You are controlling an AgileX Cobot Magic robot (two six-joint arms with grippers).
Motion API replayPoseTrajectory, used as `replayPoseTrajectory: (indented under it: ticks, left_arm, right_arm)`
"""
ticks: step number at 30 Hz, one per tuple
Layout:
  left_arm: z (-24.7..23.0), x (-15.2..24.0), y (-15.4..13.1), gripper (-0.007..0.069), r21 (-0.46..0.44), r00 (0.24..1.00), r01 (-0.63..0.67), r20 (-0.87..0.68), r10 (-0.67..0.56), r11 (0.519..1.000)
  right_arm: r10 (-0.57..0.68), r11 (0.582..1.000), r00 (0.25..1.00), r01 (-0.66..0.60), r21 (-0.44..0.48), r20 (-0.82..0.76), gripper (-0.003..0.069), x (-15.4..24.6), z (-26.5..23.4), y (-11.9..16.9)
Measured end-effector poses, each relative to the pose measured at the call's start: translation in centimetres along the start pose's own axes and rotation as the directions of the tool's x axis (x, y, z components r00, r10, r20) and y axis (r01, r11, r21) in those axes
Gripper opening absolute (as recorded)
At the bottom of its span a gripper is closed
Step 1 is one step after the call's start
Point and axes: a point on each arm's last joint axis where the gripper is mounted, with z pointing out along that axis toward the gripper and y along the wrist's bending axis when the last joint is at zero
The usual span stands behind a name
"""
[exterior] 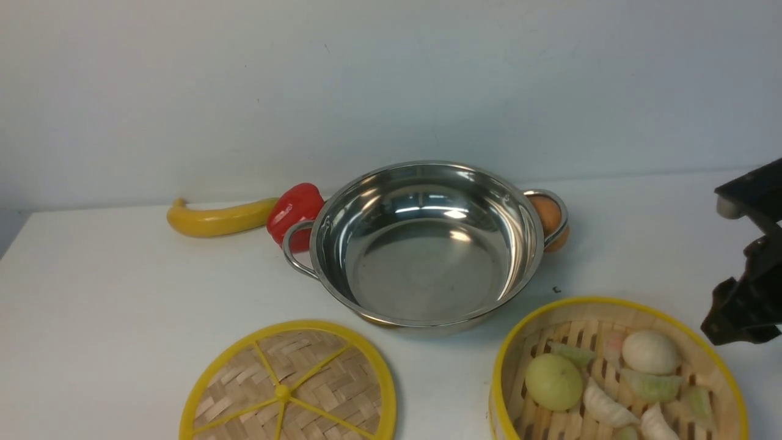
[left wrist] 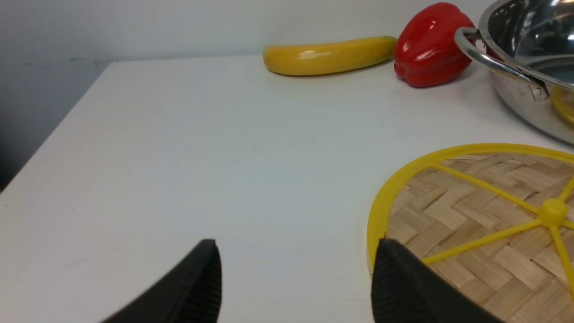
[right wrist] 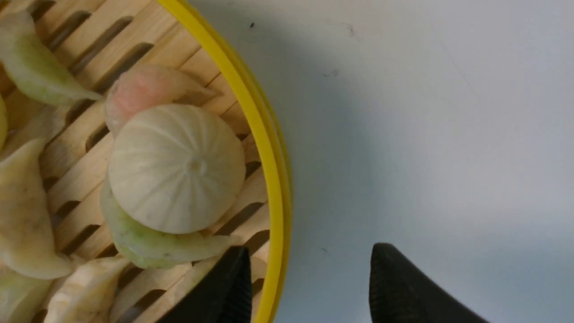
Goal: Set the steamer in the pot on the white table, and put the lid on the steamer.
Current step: 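Reach for and grasp the rim of the bamboo steamer holding the buns with the right gripper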
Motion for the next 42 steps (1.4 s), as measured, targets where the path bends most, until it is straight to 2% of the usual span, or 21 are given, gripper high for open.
replayPoseTrajectory:
  ticks: [10,31,42]
  left_arm:
    - [0.0,0.0,0.0,0.0419,0.000,1.000,0.000,0.000,0.000,1.000]
    - [0.0,0.0,0.0,0.0419,0.000,1.000,0.000,0.000,0.000,1.000]
    - [0.0,0.0,0.0,0.0419,0.000,1.000,0.000,0.000,0.000,1.000]
  right_arm:
    - [0.027,0.998,0.998,-0.031,-0.058,-0.060,0.0361,-0.2,2.0,-0.1]
    - [0.040,0.996,0.993,-0.049,-0.079,-0.115,0.0361,-0.2,4.9,-0.5]
    - [0.044,0.997,0.996,-0.048,-0.054,-0.076,0.0355,-0.6,5.3,-0.8]
